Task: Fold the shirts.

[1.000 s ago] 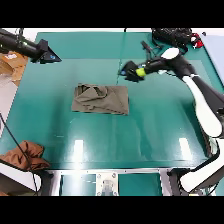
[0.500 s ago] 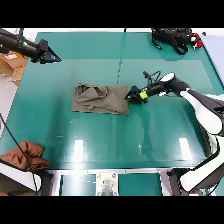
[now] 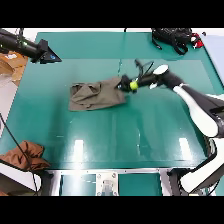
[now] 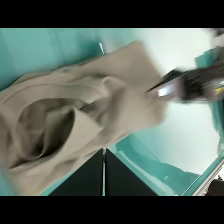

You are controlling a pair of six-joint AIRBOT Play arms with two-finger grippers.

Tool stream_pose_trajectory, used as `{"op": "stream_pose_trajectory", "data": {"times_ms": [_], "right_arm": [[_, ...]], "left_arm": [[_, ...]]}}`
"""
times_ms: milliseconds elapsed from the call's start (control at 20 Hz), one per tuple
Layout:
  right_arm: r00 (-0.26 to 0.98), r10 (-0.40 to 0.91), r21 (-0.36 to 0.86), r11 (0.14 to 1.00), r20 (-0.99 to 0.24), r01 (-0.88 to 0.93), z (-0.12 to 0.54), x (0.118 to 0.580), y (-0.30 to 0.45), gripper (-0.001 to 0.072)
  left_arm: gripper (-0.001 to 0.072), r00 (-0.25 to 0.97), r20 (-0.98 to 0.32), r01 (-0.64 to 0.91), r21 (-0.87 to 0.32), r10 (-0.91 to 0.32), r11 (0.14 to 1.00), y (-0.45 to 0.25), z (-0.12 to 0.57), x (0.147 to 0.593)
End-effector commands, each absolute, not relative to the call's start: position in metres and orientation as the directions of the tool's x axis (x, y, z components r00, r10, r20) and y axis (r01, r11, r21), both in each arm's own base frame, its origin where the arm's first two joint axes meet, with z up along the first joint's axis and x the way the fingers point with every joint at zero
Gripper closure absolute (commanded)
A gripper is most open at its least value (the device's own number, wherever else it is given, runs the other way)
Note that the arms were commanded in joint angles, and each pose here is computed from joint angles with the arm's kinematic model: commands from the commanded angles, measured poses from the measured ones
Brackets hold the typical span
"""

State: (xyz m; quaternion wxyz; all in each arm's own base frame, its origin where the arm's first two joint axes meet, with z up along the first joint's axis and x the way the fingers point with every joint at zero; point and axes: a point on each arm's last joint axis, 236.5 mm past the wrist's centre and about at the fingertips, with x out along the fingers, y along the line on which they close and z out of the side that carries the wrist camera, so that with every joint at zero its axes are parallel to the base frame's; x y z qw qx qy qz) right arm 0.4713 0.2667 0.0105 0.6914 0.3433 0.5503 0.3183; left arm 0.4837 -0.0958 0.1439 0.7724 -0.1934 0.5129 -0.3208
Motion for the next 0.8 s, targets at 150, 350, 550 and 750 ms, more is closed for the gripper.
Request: {"op": "stream_pose_trajectory", "data": {"times_ms": [150, 350, 550, 750], "right_arm": [[0.540, 0.723, 0.785, 0.596, -0.432, -0.170, 0.224, 0.509, 0.117, 0.0697], [0.747, 0.414, 0.703, 0.704, -0.520, 0.099, 0.257, 0.482, -0.062, 0.0697], [0.781, 0.174, 0.680, 0.626, -0.600, 0.382, 0.240, 0.415, -0.212, 0.0697], [0.735, 0.068, 0.649, 0.530, -0.674, 0.546, 0.222, 0.340, -0.283, 0.0697]], "left_arm": [[0.0686, 0.254, -0.671, 0.298, -0.630, -0.696, 0.717, -0.096, 0.143, 0.480], [0.0685, 0.252, -0.667, 0.297, -0.636, -0.701, 0.712, -0.098, 0.144, 0.480], [0.0685, 0.253, -0.666, 0.290, -0.640, -0.702, 0.712, -0.098, 0.145, 0.480], [0.0685, 0.253, -0.666, 0.279, -0.644, -0.701, 0.712, -0.098, 0.145, 0.480]]}}
